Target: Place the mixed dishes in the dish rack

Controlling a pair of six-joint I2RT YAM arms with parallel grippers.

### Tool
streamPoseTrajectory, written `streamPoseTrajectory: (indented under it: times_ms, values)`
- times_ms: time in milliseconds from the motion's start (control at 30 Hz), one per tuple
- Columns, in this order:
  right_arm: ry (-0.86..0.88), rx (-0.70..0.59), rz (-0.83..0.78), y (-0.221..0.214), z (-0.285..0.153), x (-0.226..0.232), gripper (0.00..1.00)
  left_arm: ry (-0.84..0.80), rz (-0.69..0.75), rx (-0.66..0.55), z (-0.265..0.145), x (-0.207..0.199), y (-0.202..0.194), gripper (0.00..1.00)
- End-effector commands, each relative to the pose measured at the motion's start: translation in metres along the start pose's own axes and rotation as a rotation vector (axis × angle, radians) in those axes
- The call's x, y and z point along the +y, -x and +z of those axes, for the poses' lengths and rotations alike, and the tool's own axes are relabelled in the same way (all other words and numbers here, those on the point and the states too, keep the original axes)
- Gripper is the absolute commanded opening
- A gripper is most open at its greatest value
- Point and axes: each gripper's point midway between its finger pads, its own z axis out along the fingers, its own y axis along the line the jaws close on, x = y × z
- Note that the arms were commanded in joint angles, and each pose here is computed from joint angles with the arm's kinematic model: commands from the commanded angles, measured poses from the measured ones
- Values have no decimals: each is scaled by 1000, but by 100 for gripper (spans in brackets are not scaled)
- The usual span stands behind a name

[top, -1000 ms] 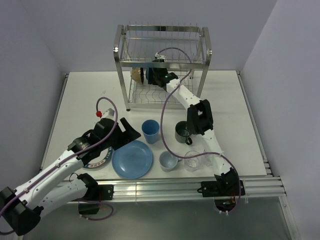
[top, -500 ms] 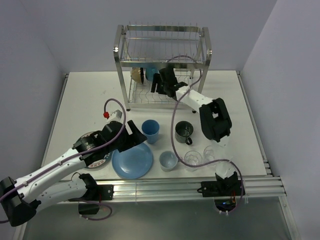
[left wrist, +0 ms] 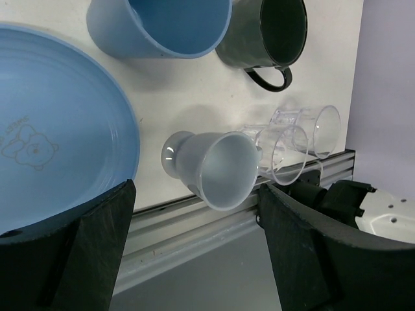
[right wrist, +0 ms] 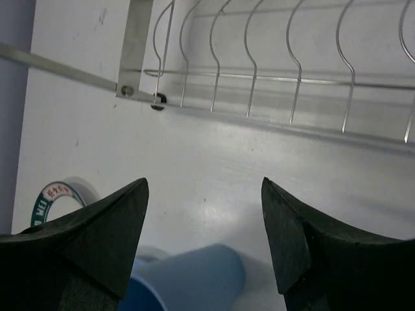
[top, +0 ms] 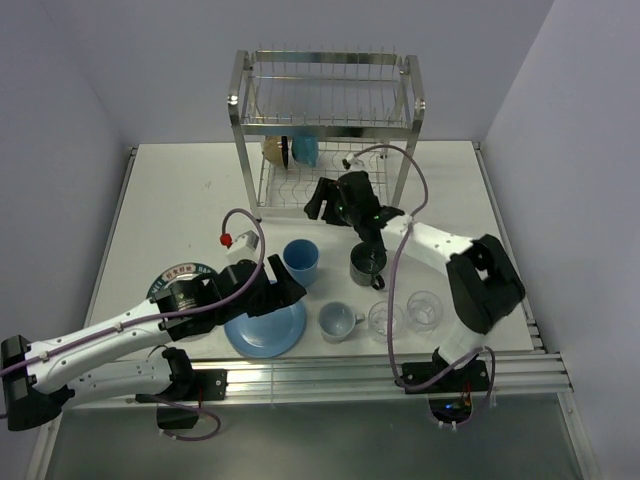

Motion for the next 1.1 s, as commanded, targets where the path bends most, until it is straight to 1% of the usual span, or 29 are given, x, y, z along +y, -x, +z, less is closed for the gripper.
streamPoseTrajectory:
  times_ms: [0,133,200,233,300,333,400,433,467,500,533,567,600,633,667,700,733,767,800,833,900,933,1000,1067]
  values:
    - [44,-132,37,28,-31,14,78,-5,-34,-55,-4,-4,9,83]
    - [7,-70,-26,8,-43,2,77,-10,-51,-60,-4,-2,9,83]
    - [-8,-84,-59,6,-60,3,77,-14,-46,-51,-3,-3,6,83]
    - [-22,-70,-94,-7,-66,0,77,-16,-42,-48,-1,-4,5,83]
    - [-61,-93,-96,-5,-89,-6,77,-20,-34,-38,1,-7,1,83]
    - [-82,-83,-88,-15,-95,-15,77,-25,-27,-34,4,-10,0,82]
    - [-94,-128,-62,-8,-123,-22,77,-35,-9,-23,6,-18,-3,81]
    - [-118,-127,-45,-15,-130,-33,77,-13,19,-19,12,-19,-6,80]
    - [-115,-161,-27,-9,-151,-35,77,-25,30,-27,10,-32,-2,80]
    - [-137,-187,-11,-6,-161,-42,77,-14,61,-29,12,-36,-2,79]
    - [-117,-227,25,-3,-179,-44,78,26,93,-32,23,-36,-3,79]
    - [-157,-215,34,-9,-188,-56,77,13,102,-46,20,-53,5,78]
    - [-191,-241,53,-7,-198,-65,77,19,133,-50,22,-59,6,78]
    - [-182,-280,104,-2,-214,-66,78,51,155,-61,32,-61,6,78]
    - [-235,-260,111,-11,-222,-80,78,30,155,-78,30,-79,14,78]
    - [-257,-283,133,-9,-230,-87,77,38,172,-85,33,-83,16,78]
    - [-240,-314,172,-6,-243,-88,77,56,191,-84,42,-86,15,78]
    - [-262,-303,174,-12,-249,-95,77,33,186,-92,42,-100,19,77]
    - [-266,-310,186,-12,-255,-98,76,25,198,-94,47,-106,19,76]
    - [-255,-340,218,-9,-264,-99,76,32,209,-92,56,-114,18,76]
    - [-271,-337,222,-14,-273,-106,76,57,229,-83,69,-119,15,73]
    - [-263,-361,238,-10,-281,-107,76,81,244,-67,84,-121,9,73]
    - [-264,-372,238,-11,-292,-111,76,105,257,-33,105,-122,-3,73]
    - [-266,-387,241,-10,-300,-114,76,132,260,-16,119,-119,-9,73]
